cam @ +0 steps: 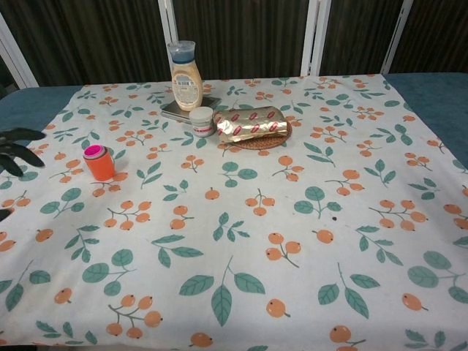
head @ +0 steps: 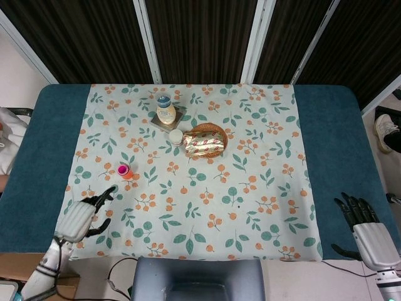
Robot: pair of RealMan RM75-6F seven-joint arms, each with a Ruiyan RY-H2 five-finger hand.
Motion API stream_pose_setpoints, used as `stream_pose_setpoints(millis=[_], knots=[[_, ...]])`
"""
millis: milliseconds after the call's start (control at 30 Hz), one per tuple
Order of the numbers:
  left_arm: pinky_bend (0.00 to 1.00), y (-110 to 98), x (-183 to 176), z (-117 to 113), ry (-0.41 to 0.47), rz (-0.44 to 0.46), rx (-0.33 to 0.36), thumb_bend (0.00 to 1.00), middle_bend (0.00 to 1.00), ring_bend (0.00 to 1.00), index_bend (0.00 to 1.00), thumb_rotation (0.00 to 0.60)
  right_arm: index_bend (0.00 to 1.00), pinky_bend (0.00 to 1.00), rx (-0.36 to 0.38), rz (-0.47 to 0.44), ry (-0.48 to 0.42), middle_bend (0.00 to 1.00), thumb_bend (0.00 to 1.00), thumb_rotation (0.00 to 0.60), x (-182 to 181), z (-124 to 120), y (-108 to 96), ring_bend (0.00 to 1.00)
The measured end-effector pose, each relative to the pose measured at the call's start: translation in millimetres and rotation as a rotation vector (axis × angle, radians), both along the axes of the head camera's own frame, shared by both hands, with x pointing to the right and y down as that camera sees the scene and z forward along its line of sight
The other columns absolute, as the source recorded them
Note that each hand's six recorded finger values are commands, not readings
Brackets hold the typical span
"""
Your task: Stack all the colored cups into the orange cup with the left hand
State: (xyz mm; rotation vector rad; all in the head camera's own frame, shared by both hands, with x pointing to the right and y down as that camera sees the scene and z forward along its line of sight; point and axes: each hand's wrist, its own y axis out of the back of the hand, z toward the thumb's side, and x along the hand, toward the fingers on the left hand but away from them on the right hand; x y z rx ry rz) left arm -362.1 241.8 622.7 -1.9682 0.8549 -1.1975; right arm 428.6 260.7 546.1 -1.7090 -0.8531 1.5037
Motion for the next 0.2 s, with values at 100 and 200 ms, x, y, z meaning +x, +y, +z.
stream_pose_setpoints(millis=[100,200], knots=[[0.06,28,-16,-29,0.019,0.019,0.055,0.38,0.0,0.0,0.0,0.6,0.0,0.0,-0.003,-0.013,-0.003,0.0,0.18,0.6,-4,2,2,0.0],[0.06,46,-37,-45,-0.004,-0.007,0.088,0.38,0.0,0.0,0.0,0.6,0.0,0.0,-0.01,-0.026,0.002,0.0,0.19,0.6,-6,3,4,0.0]])
